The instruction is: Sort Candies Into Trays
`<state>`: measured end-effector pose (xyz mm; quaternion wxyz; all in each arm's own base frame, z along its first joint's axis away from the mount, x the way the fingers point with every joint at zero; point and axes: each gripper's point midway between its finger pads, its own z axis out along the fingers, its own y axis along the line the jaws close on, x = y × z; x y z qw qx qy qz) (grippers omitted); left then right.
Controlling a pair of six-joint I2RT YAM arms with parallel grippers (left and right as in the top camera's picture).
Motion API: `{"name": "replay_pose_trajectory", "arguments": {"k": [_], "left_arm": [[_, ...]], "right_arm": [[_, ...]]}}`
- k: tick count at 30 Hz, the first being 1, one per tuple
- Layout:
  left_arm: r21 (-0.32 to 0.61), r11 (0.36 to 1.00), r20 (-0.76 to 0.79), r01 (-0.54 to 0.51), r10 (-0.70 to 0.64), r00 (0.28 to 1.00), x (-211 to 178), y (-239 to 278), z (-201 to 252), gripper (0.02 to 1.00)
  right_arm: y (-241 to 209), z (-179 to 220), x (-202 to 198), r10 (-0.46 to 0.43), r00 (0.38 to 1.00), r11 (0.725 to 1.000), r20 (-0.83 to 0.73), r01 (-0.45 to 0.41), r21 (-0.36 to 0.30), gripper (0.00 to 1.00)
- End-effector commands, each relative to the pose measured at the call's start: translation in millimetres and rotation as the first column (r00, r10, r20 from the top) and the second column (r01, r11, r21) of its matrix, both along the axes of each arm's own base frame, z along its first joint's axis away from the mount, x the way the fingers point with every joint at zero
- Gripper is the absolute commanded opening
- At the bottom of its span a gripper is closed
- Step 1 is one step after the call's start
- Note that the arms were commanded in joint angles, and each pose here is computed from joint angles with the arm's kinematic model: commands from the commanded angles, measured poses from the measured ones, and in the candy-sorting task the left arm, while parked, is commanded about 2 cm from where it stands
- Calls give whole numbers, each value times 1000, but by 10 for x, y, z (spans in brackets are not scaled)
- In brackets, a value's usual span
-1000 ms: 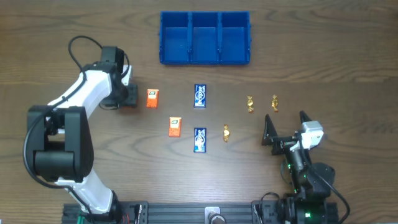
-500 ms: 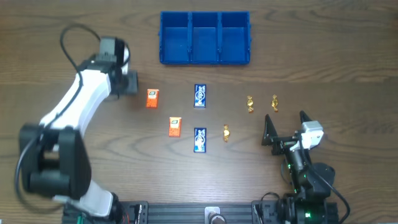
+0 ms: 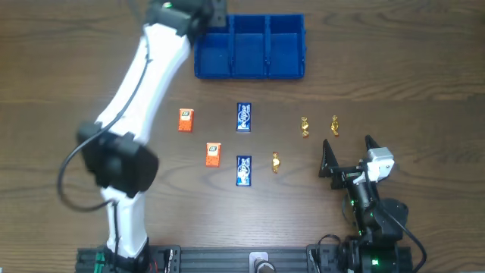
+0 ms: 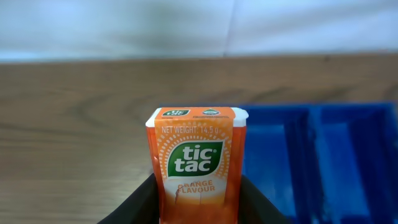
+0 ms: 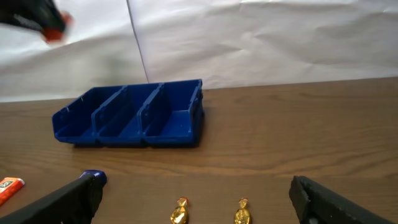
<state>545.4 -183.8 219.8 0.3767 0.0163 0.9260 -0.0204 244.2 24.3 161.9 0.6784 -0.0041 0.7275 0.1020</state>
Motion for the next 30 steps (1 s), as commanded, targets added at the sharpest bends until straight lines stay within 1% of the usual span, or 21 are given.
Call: {"name": "replay_pose_trajectory", "arguments": {"k": [1, 5, 19, 23, 25, 27, 28, 29, 30], "left_arm": [[-57, 998, -77, 1, -5, 997, 166, -194, -400, 281], [-48, 999, -108, -10, 5, 994, 177, -178, -568, 286], [4, 1000, -220, -17, 17, 975, -32, -23, -737, 301], [-4, 1000, -223, -12, 10, 975, -29, -22, -739, 318], [-4, 1000, -223, -13, 11, 975, -28, -17, -740, 467], [-2, 1000, -224, -17, 16, 974, -25, 3, -746, 702], [-3, 1000, -223, -20, 19, 975, -20, 21, -737, 840], [-5, 1000, -216, -25, 23, 976, -19, 50, -692, 908], [-5, 1000, -205, -30, 29, 978, -31, 81, -618, 941]], "right_arm": [[-19, -9, 1, -8, 1000, 1000, 3, 8, -15, 1000], [-19, -9, 1, -8, 1000, 1000, 3, 8, -15, 1000], [-19, -9, 1, -8, 1000, 1000, 3, 8, -15, 1000], [-19, -8, 1, -8, 1000, 1000, 3, 8, -15, 1000], [-19, -9, 1, -8, 1000, 1000, 3, 8, -15, 1000], [-19, -9, 1, -8, 1000, 1000, 3, 8, -15, 1000], [-19, -8, 1, -8, 1000, 1000, 3, 8, -15, 998], [-19, -9, 1, -8, 1000, 1000, 3, 8, -15, 1000], [-19, -9, 1, -8, 1000, 1000, 3, 8, -15, 1000]]}}
